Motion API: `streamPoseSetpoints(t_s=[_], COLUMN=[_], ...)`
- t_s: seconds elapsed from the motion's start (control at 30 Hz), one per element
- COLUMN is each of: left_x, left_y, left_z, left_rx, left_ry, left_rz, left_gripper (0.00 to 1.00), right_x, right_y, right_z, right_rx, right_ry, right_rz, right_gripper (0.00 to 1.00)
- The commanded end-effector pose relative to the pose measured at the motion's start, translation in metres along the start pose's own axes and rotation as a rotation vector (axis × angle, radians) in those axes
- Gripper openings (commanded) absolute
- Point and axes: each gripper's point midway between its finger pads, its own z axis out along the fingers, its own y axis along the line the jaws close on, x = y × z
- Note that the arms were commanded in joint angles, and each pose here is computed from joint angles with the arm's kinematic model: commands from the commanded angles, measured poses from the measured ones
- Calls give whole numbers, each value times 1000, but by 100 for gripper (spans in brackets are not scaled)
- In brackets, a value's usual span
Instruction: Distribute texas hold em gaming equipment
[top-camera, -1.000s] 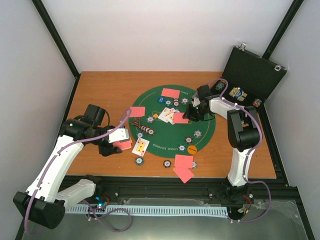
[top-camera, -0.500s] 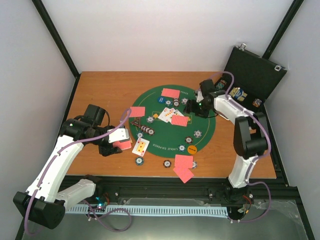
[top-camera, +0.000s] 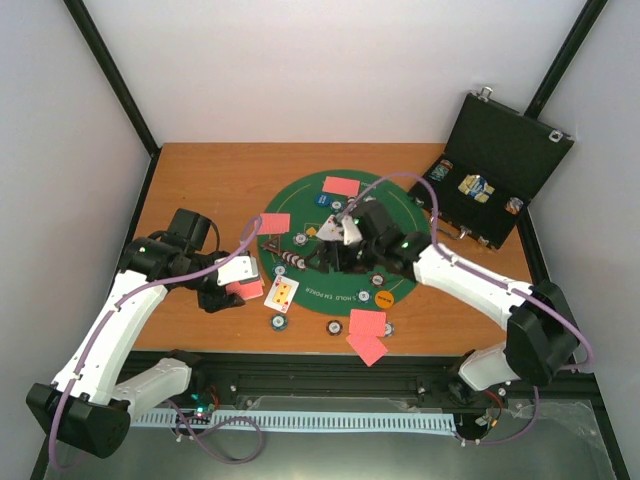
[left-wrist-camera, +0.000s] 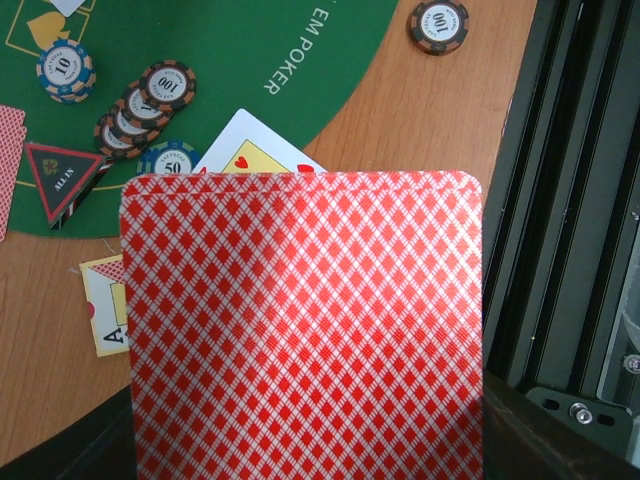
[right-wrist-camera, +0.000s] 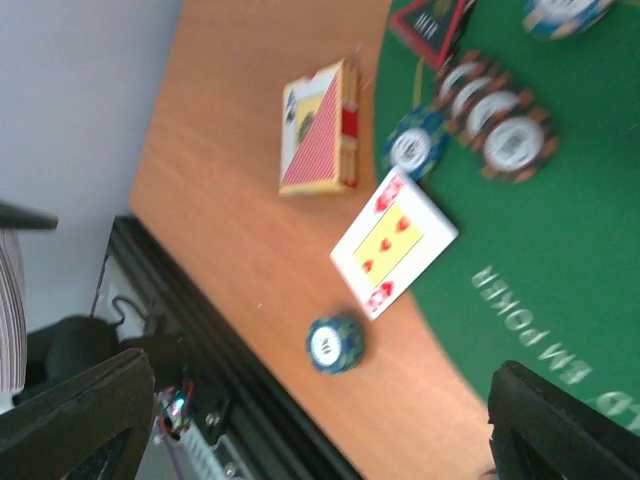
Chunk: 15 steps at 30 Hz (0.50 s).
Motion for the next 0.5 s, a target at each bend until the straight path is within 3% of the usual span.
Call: streamPoseSetpoints(t_s=[0.0, 0.23, 0.47], left_x=[-9, -8, -13], left_y=[6, 13, 21], left_z=[-3, 2, 6], left_rx=[-20, -40, -51], left_ry=[-38, -33, -42], left_rz=[-1, -19, -33], left_gripper=[52, 53, 53], right_x=[11, 40, 63], right_y=[52, 70, 53], right_z=[4, 19, 34], right_rx=[-165, -204, -166], right_ry=[-39, 10, 95], right_rz=[12, 16, 43], right_gripper=[91, 94, 97])
